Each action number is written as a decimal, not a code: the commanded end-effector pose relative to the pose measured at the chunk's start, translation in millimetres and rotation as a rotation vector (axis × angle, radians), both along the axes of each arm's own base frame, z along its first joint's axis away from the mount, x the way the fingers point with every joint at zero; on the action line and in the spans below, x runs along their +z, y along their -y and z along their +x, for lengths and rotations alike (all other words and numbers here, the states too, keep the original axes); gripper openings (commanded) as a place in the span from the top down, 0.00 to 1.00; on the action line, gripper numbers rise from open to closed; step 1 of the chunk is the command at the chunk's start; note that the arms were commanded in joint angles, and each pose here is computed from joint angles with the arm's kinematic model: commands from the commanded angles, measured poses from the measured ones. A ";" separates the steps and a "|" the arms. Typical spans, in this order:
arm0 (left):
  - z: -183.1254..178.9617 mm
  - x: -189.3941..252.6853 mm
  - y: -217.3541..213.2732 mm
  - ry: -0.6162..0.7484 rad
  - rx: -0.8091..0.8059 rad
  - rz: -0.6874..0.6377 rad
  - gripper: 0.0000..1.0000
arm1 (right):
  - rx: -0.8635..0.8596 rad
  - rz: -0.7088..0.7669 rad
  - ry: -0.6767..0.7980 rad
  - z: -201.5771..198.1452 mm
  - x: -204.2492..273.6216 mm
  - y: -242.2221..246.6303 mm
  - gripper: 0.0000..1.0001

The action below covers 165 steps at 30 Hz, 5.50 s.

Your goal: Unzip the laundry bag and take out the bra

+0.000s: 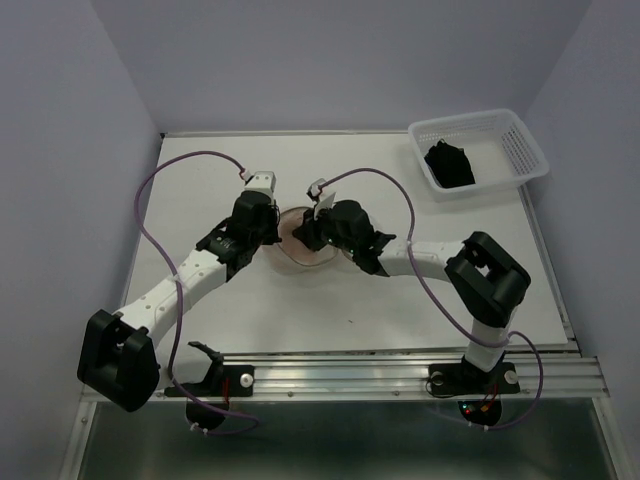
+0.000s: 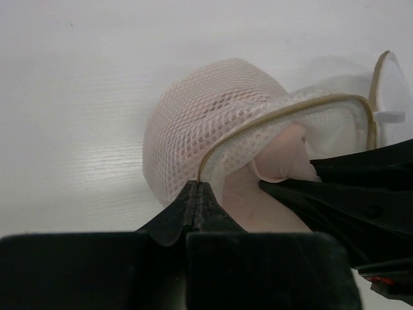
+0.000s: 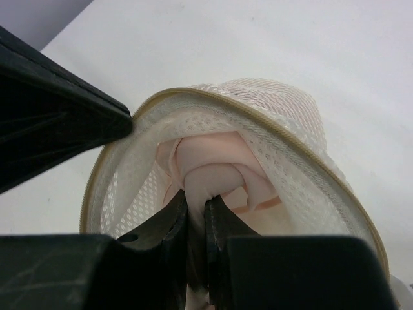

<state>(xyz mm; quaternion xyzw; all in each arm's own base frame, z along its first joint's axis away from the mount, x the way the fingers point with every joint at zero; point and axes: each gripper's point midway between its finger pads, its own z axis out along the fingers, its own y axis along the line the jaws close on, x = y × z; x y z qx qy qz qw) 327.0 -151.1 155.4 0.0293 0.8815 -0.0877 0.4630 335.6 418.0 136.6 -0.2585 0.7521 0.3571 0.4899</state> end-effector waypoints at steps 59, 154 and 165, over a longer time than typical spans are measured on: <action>10.4 38.4 -26.8 0.096 0.133 -0.031 1.00 | -1.241 -0.093 0.552 215.9 258.9 433.3 0.99; 8.8 25.7 -7.8 0.051 0.045 -0.066 1.00 | -0.475 -0.172 -0.474 -0.3 -103.3 199.7 0.54; 8.2 28.2 -7.4 0.056 0.045 -0.071 1.00 | -0.509 -0.209 -0.493 -7.3 -119.0 200.5 0.80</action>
